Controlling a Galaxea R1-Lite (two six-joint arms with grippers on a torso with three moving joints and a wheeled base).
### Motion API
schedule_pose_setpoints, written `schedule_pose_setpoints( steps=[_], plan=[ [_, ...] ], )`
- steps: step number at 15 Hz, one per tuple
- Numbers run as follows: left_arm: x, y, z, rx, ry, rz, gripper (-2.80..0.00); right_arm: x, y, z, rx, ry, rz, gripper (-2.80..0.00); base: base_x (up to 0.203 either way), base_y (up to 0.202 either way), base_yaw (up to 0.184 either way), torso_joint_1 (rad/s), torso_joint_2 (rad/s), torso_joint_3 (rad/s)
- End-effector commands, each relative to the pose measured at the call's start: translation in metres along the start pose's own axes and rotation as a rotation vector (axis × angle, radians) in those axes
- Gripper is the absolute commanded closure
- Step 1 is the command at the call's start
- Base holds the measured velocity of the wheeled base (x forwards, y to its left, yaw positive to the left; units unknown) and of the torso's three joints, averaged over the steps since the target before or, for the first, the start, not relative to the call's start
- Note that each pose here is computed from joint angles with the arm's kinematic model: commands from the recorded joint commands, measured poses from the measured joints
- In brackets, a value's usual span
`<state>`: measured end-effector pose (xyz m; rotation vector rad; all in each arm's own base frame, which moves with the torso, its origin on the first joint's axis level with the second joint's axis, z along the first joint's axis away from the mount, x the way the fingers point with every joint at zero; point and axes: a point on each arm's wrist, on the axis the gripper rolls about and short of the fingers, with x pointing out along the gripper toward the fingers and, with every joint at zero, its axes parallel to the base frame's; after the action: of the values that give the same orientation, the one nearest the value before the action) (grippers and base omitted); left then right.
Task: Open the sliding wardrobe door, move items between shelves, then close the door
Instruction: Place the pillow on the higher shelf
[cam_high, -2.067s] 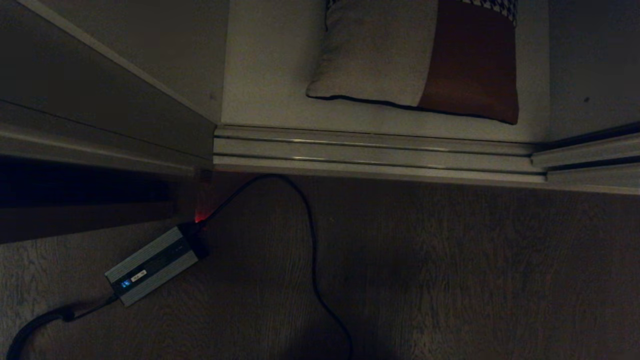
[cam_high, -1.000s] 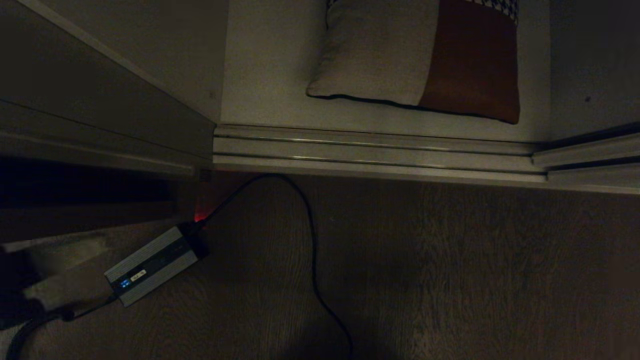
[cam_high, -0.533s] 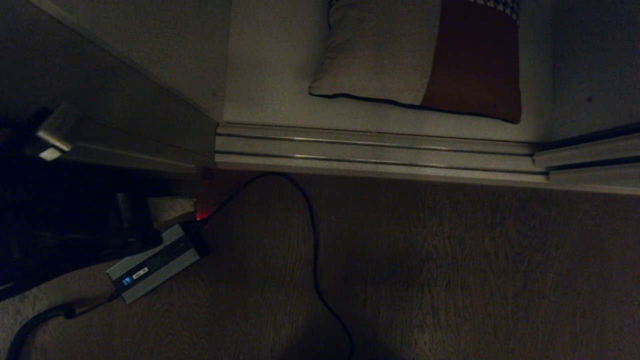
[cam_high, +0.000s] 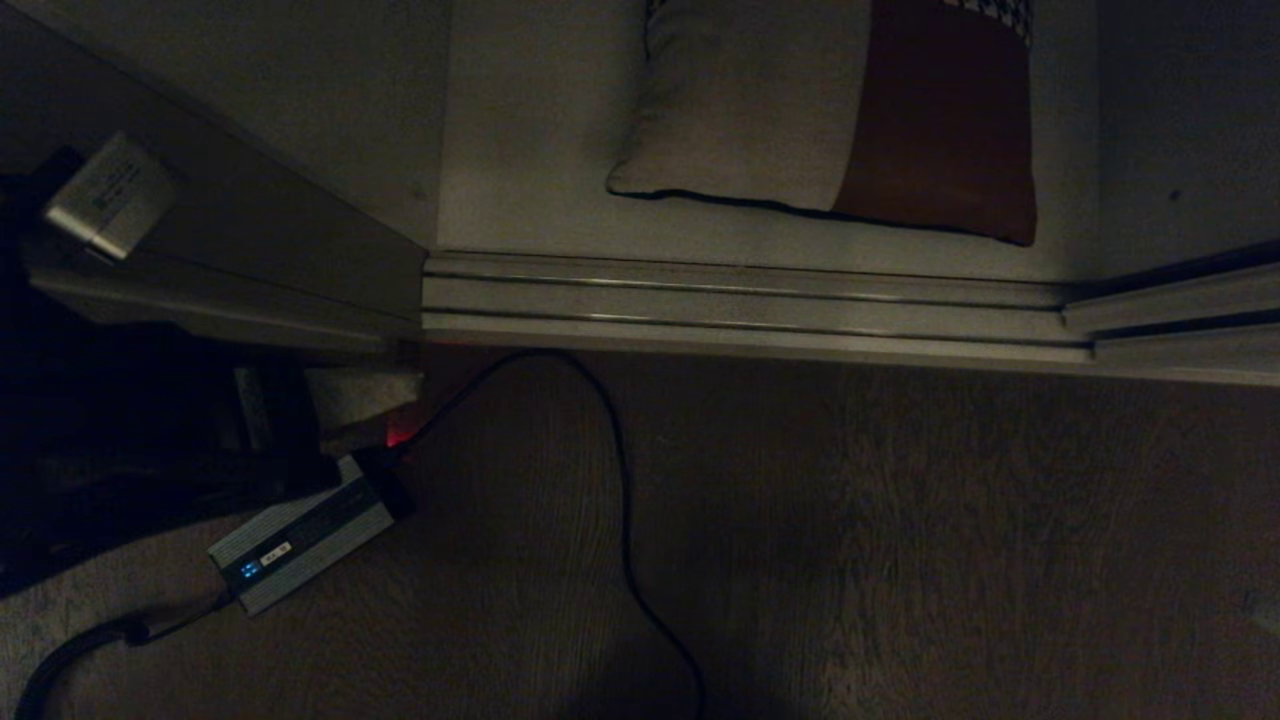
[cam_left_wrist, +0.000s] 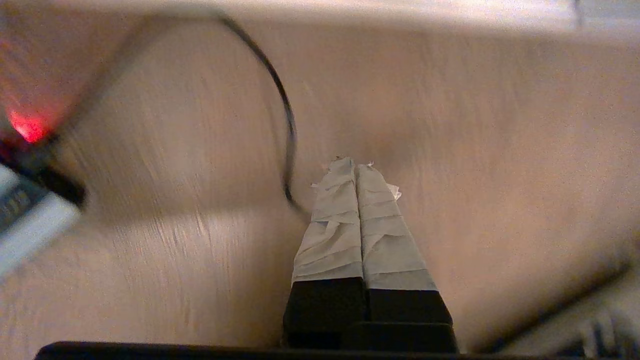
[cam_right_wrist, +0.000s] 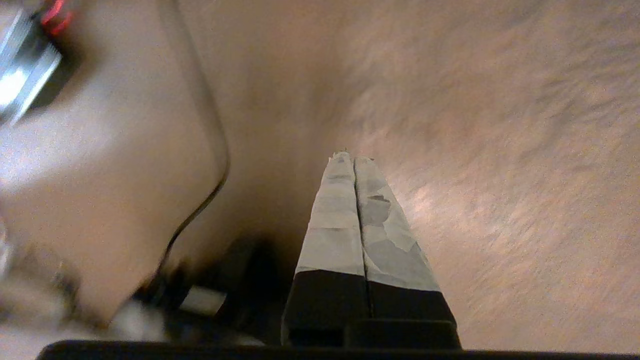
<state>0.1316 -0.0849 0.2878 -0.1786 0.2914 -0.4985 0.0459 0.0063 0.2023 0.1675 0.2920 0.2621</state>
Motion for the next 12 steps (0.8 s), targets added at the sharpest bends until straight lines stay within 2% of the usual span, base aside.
schedule_pose_setpoints(
  steps=[1,4,6,9,11,12],
  plan=[
    [-0.035,-0.008,-0.003,0.017,-0.010,-0.063,0.00,-0.021,0.004,-0.016,-0.007,-0.012,0.023,0.00,0.000,0.000,0.000,0.000,0.00,0.000],
    [-0.045,-0.009,-0.024,0.041,0.065,-0.097,0.00,-0.024,0.003,-0.032,-0.002,0.015,0.025,0.00,0.000,0.000,0.000,0.000,0.00,0.000],
    [-0.029,-0.016,-0.030,0.055,0.118,-0.122,0.00,-0.022,0.001,-0.043,0.010,0.055,0.020,0.00,0.000,0.000,0.000,0.000,0.00,0.000],
    [0.001,-0.044,-0.039,0.097,0.167,-0.214,0.00,-0.018,0.000,-0.044,0.018,0.078,0.019,0.00,0.000,0.000,0.000,0.000,0.00,0.000],
    [0.002,-0.059,-0.046,0.120,0.171,-0.214,0.00,-0.016,0.000,-0.042,0.019,0.082,0.020,0.00,0.000,0.000,0.000,0.000,0.00,0.000],
    [-0.002,-0.057,-0.047,0.117,0.165,-0.206,0.00,-0.015,-0.001,-0.041,0.021,0.090,0.019,0.00,0.000,0.000,0.000,0.000,0.00,0.000]
  ],
)
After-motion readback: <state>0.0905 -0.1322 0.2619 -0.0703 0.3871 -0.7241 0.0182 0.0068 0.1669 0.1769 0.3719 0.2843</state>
